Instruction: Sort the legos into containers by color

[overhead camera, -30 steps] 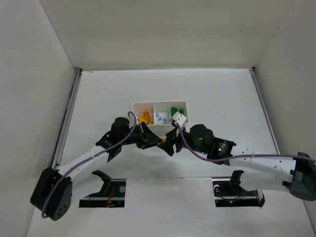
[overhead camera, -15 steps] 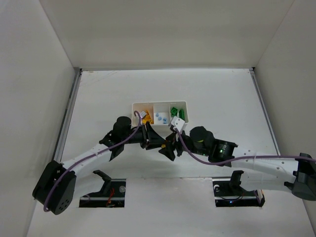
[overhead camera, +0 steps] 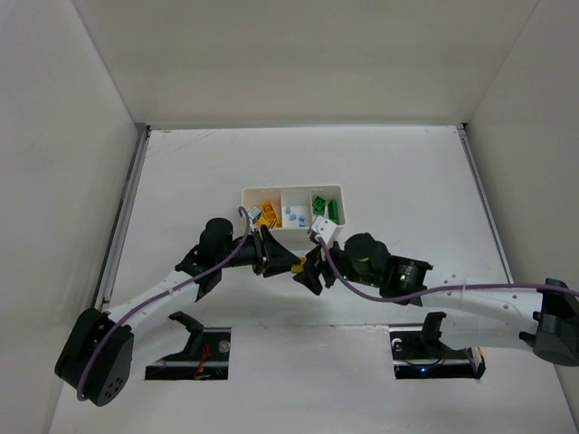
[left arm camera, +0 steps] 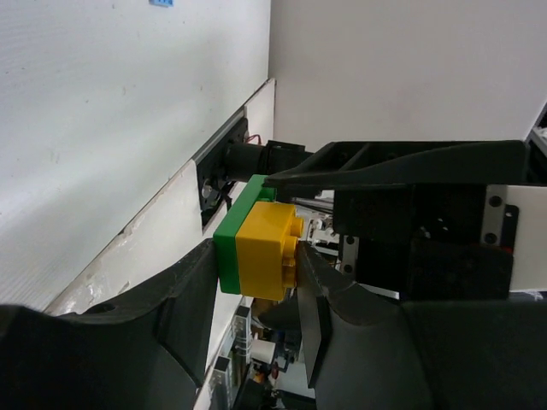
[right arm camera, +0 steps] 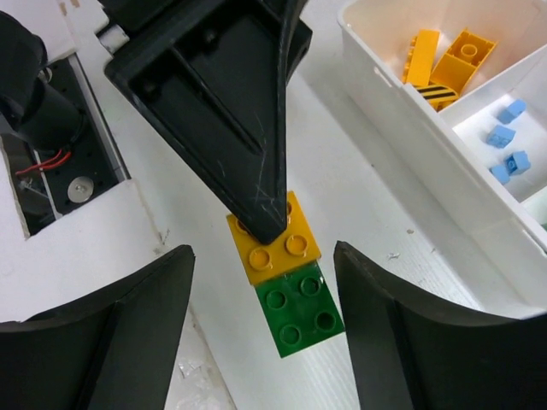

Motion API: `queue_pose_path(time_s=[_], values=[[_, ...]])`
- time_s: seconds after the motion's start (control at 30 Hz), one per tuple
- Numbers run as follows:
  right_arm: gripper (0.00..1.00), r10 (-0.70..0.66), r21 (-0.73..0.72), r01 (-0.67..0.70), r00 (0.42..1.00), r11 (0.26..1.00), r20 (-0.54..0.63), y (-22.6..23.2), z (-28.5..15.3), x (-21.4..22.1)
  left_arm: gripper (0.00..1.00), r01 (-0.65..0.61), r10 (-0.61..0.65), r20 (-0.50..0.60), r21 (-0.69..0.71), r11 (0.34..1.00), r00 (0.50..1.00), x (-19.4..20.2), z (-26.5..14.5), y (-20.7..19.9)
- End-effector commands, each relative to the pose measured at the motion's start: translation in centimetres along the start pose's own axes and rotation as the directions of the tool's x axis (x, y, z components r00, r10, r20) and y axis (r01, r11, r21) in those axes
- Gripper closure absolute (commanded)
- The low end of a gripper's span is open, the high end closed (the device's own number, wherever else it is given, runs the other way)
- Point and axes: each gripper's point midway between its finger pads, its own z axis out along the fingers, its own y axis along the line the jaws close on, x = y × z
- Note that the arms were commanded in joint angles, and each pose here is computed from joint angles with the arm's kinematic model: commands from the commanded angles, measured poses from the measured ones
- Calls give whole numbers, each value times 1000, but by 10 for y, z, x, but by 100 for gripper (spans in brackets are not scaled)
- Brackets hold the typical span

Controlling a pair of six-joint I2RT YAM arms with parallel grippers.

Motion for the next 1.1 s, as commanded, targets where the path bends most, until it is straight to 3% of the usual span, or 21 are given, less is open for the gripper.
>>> queue_pose_path(time_s=[0.0,0.33,0.6,0.7,0.9,1.0,1.07], values=[[33,-9,-19,9,1000,1000,17,5,2,-6,79,-33,33,0,57,998,999,2,-6,-12],[54,12,-19,-11,998,1000,57,3,0,-15,80,-39,40,-13,53,998,999,4,-3,-11],[65,29,-29,-27,997,999,69,3,2,-21,79,-38,38,-5,50,998,999,1,-2,-10],[70,42,-29,-40,996,999,83,3,2,-24,74,-57,56,12,52,997,998,-3,-2,-13],[72,75,21,-78,992,997,98,-11,3,-28,46,-128,106,261,68,989,960,-52,-16,-37],[73,105,112,-119,987,987,121,-31,6,-33,43,-211,171,416,52,976,893,-74,-30,-52],[73,140,165,-164,979,973,150,-44,10,-41,48,-251,207,497,23,968,843,-85,-37,-54]])
